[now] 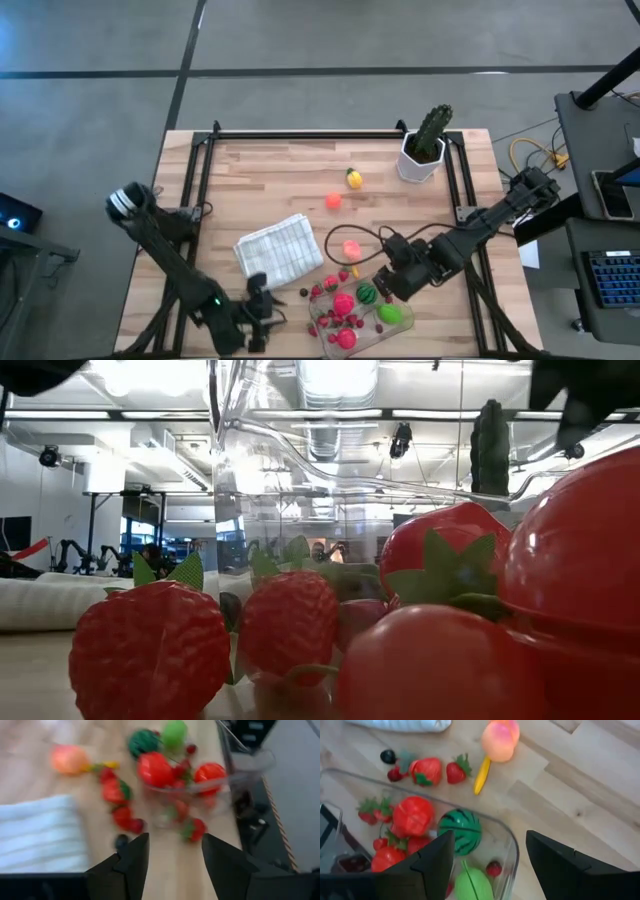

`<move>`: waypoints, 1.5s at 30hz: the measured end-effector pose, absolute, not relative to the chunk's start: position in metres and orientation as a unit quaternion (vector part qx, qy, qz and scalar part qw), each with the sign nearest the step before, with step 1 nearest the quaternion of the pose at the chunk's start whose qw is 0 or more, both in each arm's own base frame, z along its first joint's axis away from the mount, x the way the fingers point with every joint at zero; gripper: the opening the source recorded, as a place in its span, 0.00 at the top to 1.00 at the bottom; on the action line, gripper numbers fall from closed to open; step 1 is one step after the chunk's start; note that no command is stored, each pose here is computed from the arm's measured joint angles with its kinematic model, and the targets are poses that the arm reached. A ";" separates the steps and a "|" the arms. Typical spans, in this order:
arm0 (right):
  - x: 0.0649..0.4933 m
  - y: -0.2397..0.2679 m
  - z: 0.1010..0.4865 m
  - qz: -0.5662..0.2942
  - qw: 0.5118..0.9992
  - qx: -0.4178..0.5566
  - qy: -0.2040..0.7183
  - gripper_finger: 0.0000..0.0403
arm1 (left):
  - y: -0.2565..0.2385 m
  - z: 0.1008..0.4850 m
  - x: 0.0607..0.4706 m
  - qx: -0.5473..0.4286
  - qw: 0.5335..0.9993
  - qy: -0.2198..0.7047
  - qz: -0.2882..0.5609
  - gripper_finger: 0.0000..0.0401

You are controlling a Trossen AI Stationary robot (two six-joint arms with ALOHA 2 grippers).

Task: Pick and placing Produce into tupperware
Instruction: Put the strawberry into the transparent bin

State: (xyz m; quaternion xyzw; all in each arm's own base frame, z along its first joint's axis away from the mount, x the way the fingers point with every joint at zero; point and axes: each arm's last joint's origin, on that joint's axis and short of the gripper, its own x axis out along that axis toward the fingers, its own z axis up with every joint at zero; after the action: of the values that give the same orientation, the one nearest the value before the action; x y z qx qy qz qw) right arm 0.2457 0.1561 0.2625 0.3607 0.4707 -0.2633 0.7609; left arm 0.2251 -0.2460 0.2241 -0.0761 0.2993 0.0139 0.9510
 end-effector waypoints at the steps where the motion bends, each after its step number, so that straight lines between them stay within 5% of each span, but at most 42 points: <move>1: 0.244 0.158 0.263 -0.261 0.761 0.360 0.472 0.41 | -0.255 0.221 0.230 -0.075 0.949 0.307 0.006 0.58; 17: 0.236 0.171 0.263 -0.249 0.764 0.358 0.475 0.41 | -0.306 0.179 0.268 -0.150 0.932 0.330 -0.001 0.58; 38: 0.230 0.169 0.261 -0.253 0.764 0.324 0.497 0.41 | -0.289 0.158 0.292 -0.153 0.931 0.327 0.051 0.58; 45: 0.229 0.167 0.260 -0.258 0.763 0.313 0.503 0.41 | -0.285 0.158 0.296 -0.163 0.926 0.337 0.044 0.49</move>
State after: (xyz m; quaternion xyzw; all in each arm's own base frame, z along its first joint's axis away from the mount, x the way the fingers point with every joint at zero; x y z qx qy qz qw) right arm 0.2288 0.1675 0.2603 0.3133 0.5027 -0.2582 0.7632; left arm 0.2962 -0.2854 0.1579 -0.1629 0.3372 0.0442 0.9262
